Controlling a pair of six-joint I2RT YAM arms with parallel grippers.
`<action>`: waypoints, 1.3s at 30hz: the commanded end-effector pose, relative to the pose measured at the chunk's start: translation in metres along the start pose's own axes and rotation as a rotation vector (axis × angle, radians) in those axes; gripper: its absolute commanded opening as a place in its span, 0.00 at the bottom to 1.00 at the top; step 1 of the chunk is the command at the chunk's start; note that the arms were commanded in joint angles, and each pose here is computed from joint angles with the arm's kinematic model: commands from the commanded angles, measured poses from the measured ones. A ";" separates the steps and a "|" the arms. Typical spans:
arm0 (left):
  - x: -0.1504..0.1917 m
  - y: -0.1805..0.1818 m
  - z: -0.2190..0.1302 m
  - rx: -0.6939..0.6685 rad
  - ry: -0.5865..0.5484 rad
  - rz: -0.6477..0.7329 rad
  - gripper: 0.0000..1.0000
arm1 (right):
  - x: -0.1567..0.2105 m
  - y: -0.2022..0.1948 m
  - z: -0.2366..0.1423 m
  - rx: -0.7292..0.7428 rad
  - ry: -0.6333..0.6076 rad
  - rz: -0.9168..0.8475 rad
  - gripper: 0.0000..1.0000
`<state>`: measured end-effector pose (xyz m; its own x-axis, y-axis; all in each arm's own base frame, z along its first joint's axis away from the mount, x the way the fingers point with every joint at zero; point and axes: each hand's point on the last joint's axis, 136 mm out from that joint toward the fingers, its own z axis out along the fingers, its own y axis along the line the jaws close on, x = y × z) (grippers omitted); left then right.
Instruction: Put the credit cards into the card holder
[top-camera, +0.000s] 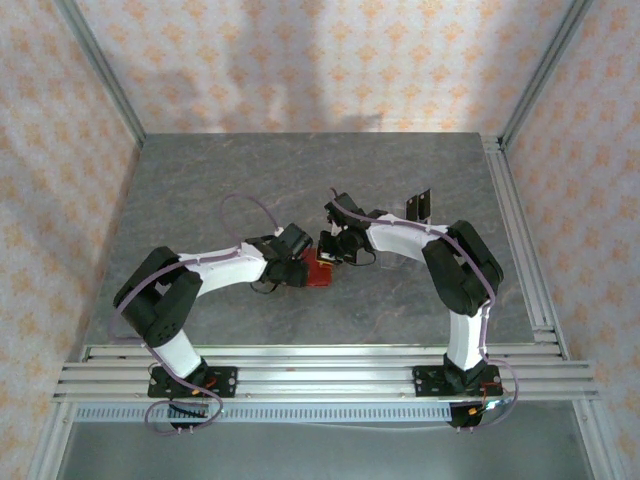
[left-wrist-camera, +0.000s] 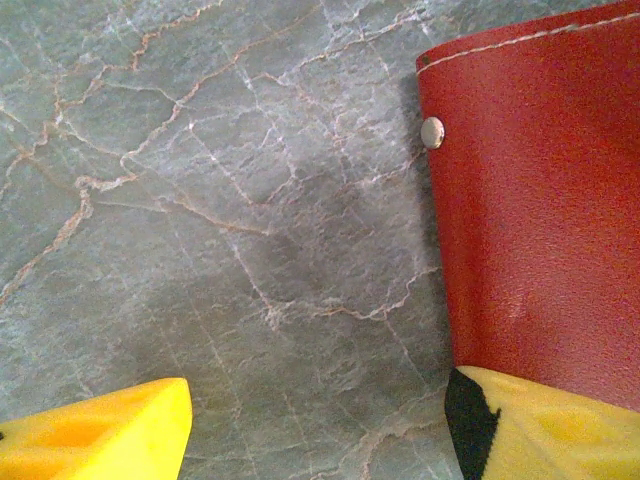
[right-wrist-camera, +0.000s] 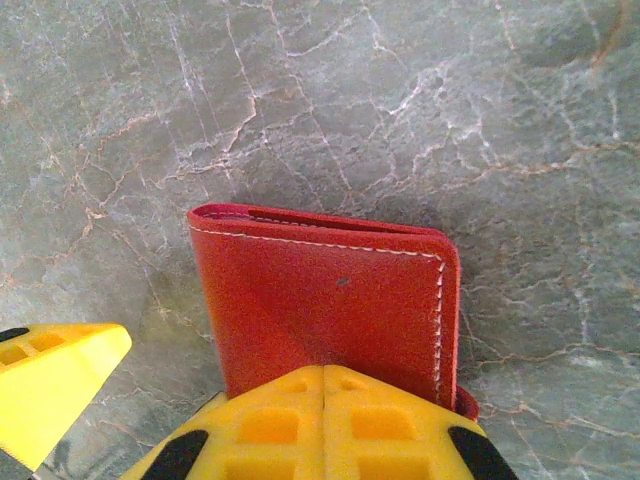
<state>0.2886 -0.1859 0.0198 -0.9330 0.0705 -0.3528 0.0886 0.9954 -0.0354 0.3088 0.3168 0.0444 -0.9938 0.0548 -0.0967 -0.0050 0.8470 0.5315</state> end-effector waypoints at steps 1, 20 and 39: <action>0.009 0.000 0.009 -0.019 0.029 0.007 0.70 | 0.014 -0.012 0.007 0.049 0.038 -0.002 0.00; 0.007 -0.001 0.009 -0.021 0.030 0.005 0.70 | 0.050 -0.064 0.030 0.171 0.114 0.023 0.00; 0.007 0.000 0.011 -0.036 0.039 0.005 0.71 | 0.090 -0.098 0.035 0.358 0.055 -0.120 0.00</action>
<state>0.2892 -0.1863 0.0186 -0.9357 0.0721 -0.3455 0.0879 0.9957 -0.0301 0.2988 0.3159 0.0323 -0.9407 0.0234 -0.3384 -0.1372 0.8862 0.4426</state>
